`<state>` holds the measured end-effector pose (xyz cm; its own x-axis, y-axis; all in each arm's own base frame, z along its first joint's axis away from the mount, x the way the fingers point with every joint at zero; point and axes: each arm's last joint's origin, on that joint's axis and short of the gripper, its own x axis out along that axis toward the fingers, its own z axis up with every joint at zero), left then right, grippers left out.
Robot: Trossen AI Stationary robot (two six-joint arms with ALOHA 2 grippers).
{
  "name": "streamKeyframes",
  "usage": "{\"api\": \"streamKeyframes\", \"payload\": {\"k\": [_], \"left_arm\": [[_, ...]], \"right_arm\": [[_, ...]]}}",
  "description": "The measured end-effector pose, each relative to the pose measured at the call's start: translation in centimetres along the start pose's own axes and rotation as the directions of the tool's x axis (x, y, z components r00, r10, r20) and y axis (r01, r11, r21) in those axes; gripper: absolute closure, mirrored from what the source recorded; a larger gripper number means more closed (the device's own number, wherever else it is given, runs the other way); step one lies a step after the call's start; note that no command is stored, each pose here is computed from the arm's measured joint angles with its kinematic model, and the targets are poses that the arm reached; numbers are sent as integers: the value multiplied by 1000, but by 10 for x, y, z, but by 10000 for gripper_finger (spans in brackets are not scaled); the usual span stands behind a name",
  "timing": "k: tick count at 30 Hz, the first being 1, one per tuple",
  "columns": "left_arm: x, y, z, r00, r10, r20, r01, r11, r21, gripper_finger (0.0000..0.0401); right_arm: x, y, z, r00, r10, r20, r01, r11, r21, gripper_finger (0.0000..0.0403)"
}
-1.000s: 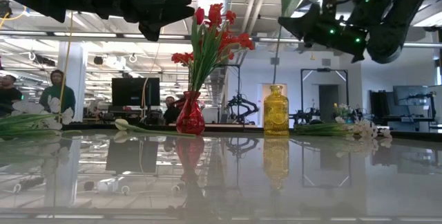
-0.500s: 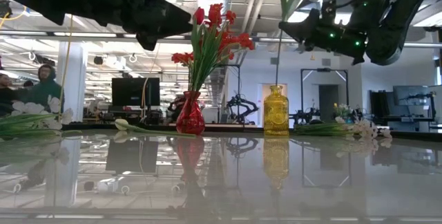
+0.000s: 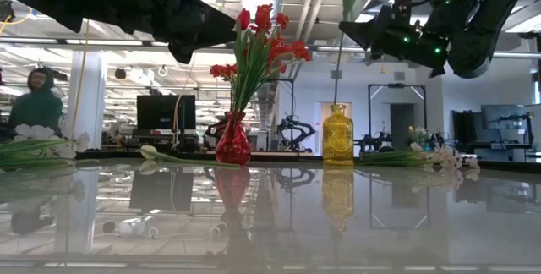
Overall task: Sort flowers into vase by color
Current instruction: Put the bottom white tulip into the yellow vase
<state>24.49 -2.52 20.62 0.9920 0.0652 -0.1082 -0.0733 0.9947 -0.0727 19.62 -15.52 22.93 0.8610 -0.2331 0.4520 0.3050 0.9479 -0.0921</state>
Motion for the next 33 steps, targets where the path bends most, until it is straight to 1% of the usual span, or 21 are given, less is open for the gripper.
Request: {"api": "streamKeyframes", "payload": {"k": [10, 18, 20, 25, 33], "left_arm": [[0, 0, 0, 1000, -1, -1, 1, 1000, -4, 269], [0, 0, 0, 1000, -2, -4, 2, 1000, -4, 269], [0, 0, 0, 1000, -2, -4, 2, 1000, -4, 269], [0, 0, 0, 1000, -2, -4, 2, 1000, 3, 269], [0, 0, 0, 1000, -2, -5, 2, 1000, 2, 269]], "right_arm": [[1, 1, -3, 1000, 3, -26, -2, 1000, 28, 381], [0, 0, -11, 995, -7, -103, 12, 999, 41, 380], [0, 0, -13, 992, -11, -124, 17, 999, 47, 368], [-2, -1, -20, 981, -44, -190, 56, 997, 59, 319], [-9, -11, -28, 943, -88, -322, 124, 988, 93, 242]]}}
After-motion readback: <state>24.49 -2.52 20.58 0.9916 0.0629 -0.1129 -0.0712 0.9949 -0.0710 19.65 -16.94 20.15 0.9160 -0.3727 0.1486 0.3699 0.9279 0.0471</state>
